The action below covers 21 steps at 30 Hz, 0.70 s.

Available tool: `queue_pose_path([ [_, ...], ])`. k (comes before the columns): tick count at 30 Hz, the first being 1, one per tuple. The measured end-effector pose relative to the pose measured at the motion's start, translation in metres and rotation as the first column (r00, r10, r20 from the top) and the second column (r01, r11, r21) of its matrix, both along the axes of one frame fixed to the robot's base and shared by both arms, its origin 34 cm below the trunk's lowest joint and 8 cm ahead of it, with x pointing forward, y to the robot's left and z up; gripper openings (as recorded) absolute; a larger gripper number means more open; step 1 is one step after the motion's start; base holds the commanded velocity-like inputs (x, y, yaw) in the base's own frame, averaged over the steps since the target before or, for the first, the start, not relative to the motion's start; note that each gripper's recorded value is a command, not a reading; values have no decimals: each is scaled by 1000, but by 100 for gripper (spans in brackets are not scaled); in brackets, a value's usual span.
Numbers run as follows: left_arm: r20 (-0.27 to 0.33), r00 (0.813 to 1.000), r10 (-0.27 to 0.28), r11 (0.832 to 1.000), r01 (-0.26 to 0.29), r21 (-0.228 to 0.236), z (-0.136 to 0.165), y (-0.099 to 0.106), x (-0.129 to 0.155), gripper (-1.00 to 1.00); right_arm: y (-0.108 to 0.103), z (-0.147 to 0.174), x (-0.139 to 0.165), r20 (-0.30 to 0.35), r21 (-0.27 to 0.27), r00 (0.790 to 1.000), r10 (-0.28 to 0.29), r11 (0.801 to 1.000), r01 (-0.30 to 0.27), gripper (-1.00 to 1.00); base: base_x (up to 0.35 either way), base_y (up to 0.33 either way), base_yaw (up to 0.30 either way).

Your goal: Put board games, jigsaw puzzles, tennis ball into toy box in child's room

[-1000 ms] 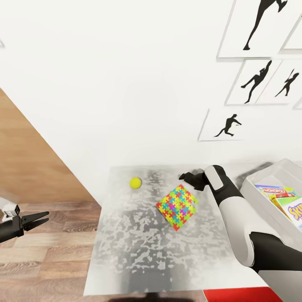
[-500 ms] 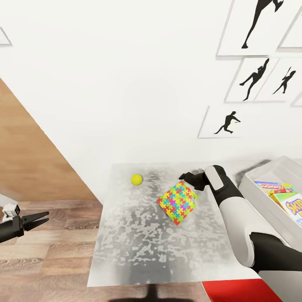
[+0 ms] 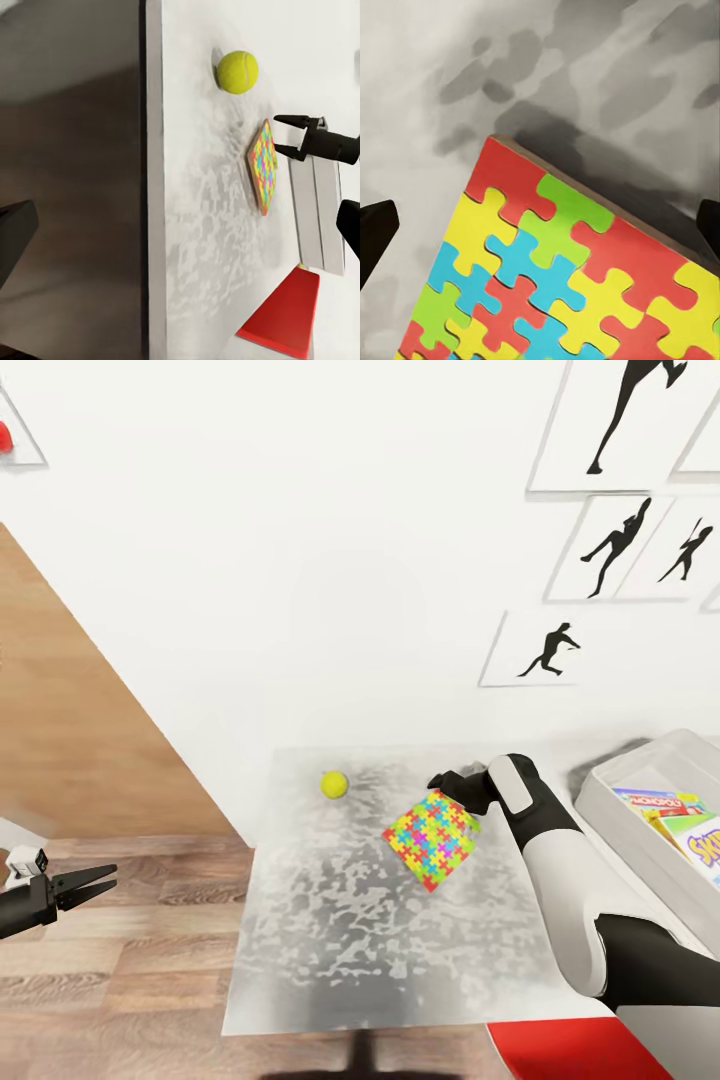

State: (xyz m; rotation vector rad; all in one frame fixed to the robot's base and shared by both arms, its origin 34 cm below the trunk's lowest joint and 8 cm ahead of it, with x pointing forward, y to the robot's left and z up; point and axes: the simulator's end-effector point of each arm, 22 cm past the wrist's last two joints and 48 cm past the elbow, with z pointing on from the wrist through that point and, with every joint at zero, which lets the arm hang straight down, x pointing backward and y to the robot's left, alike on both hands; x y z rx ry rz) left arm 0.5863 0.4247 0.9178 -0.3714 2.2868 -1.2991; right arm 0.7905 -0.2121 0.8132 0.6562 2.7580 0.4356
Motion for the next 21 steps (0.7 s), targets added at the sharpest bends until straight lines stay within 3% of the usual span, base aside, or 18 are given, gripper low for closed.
queue_pose_path([
  [21,-1,1000,-1,1000,1,0,0,0,0,100,0,0,0,0,4,1000,-1,1000,1,100,-47,91,0],
])
